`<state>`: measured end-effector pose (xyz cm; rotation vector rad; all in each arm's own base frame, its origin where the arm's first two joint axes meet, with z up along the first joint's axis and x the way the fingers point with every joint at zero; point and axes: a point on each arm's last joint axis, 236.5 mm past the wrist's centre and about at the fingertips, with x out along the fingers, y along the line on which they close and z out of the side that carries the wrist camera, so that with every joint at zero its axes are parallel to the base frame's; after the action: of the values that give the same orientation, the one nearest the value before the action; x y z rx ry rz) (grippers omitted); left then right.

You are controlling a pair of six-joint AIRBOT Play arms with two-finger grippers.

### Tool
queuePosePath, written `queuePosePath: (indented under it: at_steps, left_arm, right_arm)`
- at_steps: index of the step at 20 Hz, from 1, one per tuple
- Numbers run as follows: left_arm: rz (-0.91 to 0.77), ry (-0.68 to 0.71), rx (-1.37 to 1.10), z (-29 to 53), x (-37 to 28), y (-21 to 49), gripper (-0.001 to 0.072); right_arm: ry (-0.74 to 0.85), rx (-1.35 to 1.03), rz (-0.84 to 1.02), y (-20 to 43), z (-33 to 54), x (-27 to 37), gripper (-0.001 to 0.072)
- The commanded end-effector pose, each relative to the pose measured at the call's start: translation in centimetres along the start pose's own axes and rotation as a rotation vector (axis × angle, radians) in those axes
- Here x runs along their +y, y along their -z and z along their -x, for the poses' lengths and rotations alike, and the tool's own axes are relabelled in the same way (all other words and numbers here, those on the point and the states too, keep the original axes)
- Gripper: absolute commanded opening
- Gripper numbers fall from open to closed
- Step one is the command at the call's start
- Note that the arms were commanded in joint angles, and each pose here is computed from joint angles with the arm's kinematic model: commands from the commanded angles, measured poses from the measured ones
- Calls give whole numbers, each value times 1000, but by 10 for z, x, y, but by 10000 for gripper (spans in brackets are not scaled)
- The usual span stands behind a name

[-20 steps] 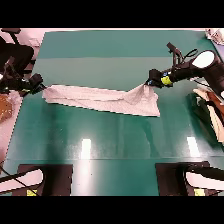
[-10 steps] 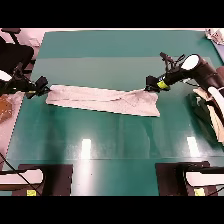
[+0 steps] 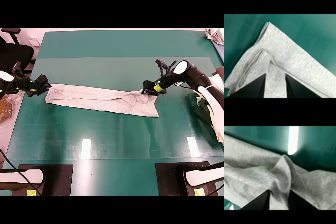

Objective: Fold the shirts.

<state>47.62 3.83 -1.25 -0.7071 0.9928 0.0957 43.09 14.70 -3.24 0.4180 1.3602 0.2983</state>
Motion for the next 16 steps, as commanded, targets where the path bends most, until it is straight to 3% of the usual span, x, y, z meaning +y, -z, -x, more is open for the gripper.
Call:
queuePosePath:
  at_steps: [1,2,3,6,7,10,12,16]
  left_arm:
    - [2,3,-10,0,-1,-3,375]
    - [-1,5,-13,1,-2,-4,517]
    - [-36,11,-9,5,-6,-6,555]
    - [-188,43,26,23,-28,-11,554]
    - [-220,55,46,30,-35,-11,553]
    - [-283,85,107,36,-52,3,550]
    - [-416,108,178,32,-70,30,369]
    - [-630,87,265,18,-103,79,348]
  right_arm:
    - [13,-32,-26,-10,10,-17,268]
    - [16,-33,-38,-10,20,-23,268]
    - [22,-41,-47,-11,32,-30,305]
    - [64,-83,-57,-10,77,-52,589]
    - [65,-83,-65,-6,89,-54,644]
    - [54,-43,-88,9,104,-63,703]
    - [-65,-2,-156,20,93,-61,710]
    - [-309,24,-276,36,60,-60,710]
